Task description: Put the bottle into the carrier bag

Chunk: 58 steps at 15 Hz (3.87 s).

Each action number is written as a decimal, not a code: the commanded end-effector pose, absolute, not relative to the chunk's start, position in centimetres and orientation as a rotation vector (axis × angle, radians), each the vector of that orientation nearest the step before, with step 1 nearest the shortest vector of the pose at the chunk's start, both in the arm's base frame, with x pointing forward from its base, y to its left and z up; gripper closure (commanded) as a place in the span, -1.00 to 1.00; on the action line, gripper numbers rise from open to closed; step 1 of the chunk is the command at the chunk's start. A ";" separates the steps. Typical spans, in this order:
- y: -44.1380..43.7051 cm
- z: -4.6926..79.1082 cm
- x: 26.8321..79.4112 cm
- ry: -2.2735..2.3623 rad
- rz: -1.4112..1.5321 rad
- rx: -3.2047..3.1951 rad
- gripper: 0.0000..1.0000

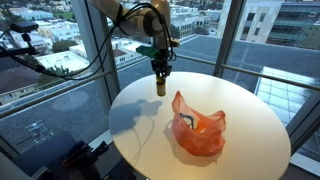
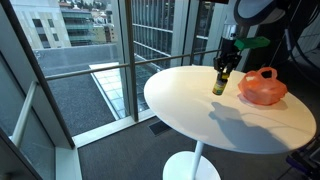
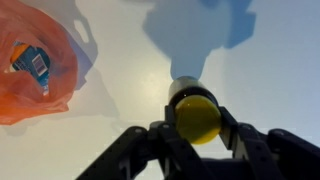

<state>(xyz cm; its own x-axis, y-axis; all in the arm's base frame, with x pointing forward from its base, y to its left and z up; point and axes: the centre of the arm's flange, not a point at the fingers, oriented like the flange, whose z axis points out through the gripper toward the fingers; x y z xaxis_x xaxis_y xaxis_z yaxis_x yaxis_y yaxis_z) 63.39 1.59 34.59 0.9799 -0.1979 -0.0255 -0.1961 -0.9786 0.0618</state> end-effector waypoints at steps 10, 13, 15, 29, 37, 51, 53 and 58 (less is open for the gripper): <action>-6.0 46.4 65.1 -0.670 0.174 3.048 0.60; -8.6 47.2 64.5 -0.749 0.195 3.047 0.60; -10.3 47.2 63.9 -0.796 0.200 3.034 0.60; -16.0 42.6 59.3 -0.905 0.074 2.993 0.60; -15.8 40.1 58.1 -0.904 -0.037 2.988 0.10; -18.8 39.8 56.5 -0.993 -0.046 2.938 0.60; -19.8 39.6 56.1 -1.017 -0.052 2.929 0.60; -21.7 38.8 55.4 -1.068 -0.076 2.901 0.60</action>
<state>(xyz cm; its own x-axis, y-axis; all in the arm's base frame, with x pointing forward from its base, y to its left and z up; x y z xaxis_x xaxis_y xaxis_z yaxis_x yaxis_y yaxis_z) 55.85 -20.78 39.08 0.7779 -0.6275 -0.0331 -0.6259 -0.7784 0.0479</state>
